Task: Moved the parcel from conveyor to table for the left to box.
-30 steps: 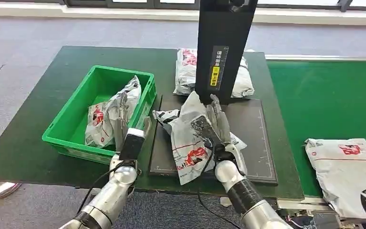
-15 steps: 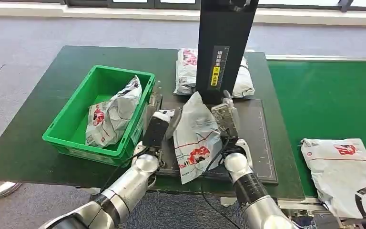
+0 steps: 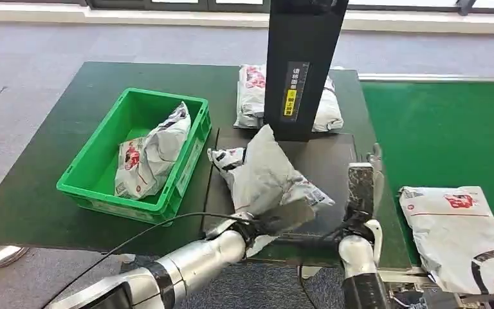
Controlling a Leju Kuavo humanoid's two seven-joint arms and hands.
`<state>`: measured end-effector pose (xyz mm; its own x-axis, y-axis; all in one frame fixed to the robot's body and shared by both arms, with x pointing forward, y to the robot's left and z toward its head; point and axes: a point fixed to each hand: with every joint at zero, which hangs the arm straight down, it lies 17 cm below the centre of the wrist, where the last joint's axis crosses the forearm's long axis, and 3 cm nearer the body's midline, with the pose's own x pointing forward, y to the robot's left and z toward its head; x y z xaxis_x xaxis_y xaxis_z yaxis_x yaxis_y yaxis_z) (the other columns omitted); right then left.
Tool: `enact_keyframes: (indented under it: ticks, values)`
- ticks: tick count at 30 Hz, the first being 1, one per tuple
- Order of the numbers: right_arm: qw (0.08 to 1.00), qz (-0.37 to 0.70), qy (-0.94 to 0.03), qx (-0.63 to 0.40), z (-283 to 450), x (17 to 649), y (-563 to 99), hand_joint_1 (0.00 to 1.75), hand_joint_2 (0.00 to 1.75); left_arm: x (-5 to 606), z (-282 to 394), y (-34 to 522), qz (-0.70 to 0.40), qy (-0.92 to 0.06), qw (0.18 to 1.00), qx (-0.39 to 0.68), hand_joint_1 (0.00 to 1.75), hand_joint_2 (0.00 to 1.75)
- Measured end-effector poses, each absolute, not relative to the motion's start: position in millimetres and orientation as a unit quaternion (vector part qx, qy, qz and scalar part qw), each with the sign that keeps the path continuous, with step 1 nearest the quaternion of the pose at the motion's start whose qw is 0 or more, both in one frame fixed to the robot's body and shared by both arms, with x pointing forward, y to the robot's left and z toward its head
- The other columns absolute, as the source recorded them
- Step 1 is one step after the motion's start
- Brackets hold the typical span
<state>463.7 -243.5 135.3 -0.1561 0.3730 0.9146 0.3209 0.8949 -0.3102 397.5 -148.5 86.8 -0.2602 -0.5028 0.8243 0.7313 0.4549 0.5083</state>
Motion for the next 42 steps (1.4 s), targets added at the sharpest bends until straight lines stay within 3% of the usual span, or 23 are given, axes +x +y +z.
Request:
enact_keyframes:
  ticks: [5,20,26,30,34,42]
  values:
    - [0.585,-0.009,-0.773,-0.246,162,438,-270,0.0,0.0,377,43,-137,-0.648,-0.51,0.564,-0.052,1.75,1.75]
    - [0.575,-0.019,-0.778,-0.252,175,428,-274,0.0,0.0,420,40,-105,-0.68,-0.517,0.51,0.095,1.75,1.75]
    - [0.567,-0.015,-0.789,-0.234,182,440,-266,0.0,0.0,487,146,-83,-0.524,-0.707,0.397,0.26,1.75,1.75]
    - [0.563,-0.02,-0.795,-0.226,185,446,-263,0.0,0.0,484,201,-97,-0.535,-0.742,0.226,0.336,1.75,1.75]
    - [0.563,-0.02,-0.796,-0.221,184,447,-262,0.0,0.0,491,267,-94,-0.494,-0.765,0.139,0.389,1.75,1.75]
    - [0.564,-0.013,-0.797,-0.215,181,447,-257,0.0,0.0,535,355,-16,-0.377,-0.773,0.168,0.483,1.75,1.75]
